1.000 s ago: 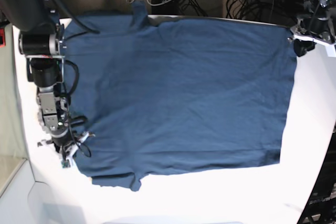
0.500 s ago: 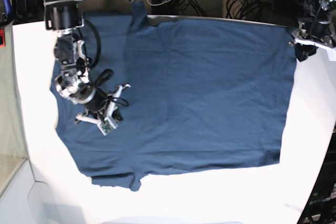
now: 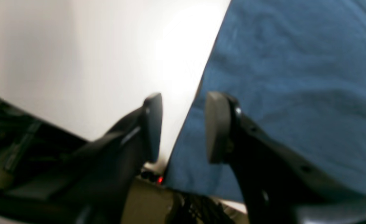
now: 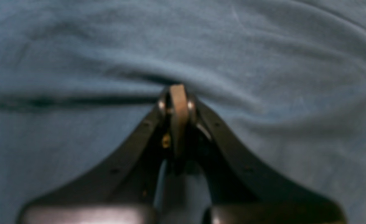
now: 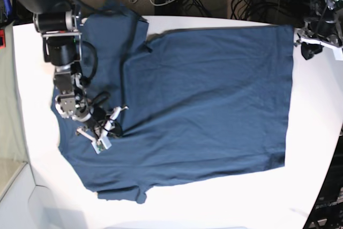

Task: Layout the t-shirt on the table in an organized manner, then fold the t-shirt properly
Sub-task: 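Grasp the shirt side with the right gripper and drag it toward the collar, then grasp the shoulder corners with both grippers and pull them apart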

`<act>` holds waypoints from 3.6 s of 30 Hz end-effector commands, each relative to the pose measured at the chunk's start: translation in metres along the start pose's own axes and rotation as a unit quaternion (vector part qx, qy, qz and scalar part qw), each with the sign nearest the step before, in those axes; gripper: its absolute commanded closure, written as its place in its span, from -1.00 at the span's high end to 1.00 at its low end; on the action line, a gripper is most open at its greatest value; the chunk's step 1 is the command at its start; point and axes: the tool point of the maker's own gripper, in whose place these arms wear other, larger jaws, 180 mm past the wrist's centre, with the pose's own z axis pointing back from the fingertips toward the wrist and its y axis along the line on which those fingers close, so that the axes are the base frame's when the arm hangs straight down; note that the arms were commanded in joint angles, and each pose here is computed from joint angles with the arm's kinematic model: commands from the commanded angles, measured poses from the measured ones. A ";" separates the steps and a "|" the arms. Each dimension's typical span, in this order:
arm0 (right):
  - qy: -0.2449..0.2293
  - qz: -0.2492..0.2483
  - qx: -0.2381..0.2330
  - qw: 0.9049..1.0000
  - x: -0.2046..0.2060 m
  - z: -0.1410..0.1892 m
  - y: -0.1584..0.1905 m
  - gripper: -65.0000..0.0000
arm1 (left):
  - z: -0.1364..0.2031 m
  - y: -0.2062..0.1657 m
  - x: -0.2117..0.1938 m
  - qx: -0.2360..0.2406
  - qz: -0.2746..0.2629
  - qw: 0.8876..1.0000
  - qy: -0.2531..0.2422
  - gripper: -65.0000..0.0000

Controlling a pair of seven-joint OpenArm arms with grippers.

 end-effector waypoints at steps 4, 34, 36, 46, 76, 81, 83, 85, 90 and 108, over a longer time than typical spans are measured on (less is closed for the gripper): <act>0.006 0.029 -0.017 0.999 0.000 0.011 -0.007 -1.00 | -0.005 0.000 0.011 -0.004 0.005 1.000 -0.018 -0.31; -0.075 0.109 -0.113 0.985 0.038 0.124 -0.035 -1.00 | -0.092 -0.008 -0.040 -0.030 0.029 0.994 0.100 -0.31; -0.060 0.106 -0.105 0.987 0.023 0.129 -0.035 -1.00 | -0.094 -0.012 -0.034 -0.034 0.029 0.995 0.094 -0.31; -0.009 0.078 -0.108 0.991 -0.037 0.159 -0.032 -1.00 | -0.098 -0.036 0.010 -0.062 0.019 0.996 0.053 -0.31; 0.068 -0.008 -0.215 0.974 -0.095 0.243 -0.020 -0.01 | -0.022 0.009 0.003 -0.033 -0.192 0.978 0.077 0.40; 0.082 -0.015 -0.225 0.971 -0.107 0.253 -0.023 -0.01 | -0.033 0.029 -0.003 0.002 -0.178 0.980 0.085 0.34; 0.089 -0.016 -0.222 0.971 -0.113 0.256 -0.020 -0.01 | -0.035 0.034 -0.007 0.006 -0.175 0.980 0.092 0.34; 0.092 -0.017 -0.221 0.971 -0.115 0.257 -0.019 -0.01 | -0.037 0.037 -0.013 0.007 -0.168 0.981 0.101 0.34; 0.092 -0.025 -0.223 0.970 -0.117 0.257 -0.017 -0.01 | -0.047 0.033 -0.010 -0.002 -0.155 0.984 0.085 0.34; 0.122 -0.047 -0.226 0.965 -0.144 0.274 -0.002 0.00 | -0.056 0.021 -0.041 -0.025 -0.156 0.980 0.123 -0.96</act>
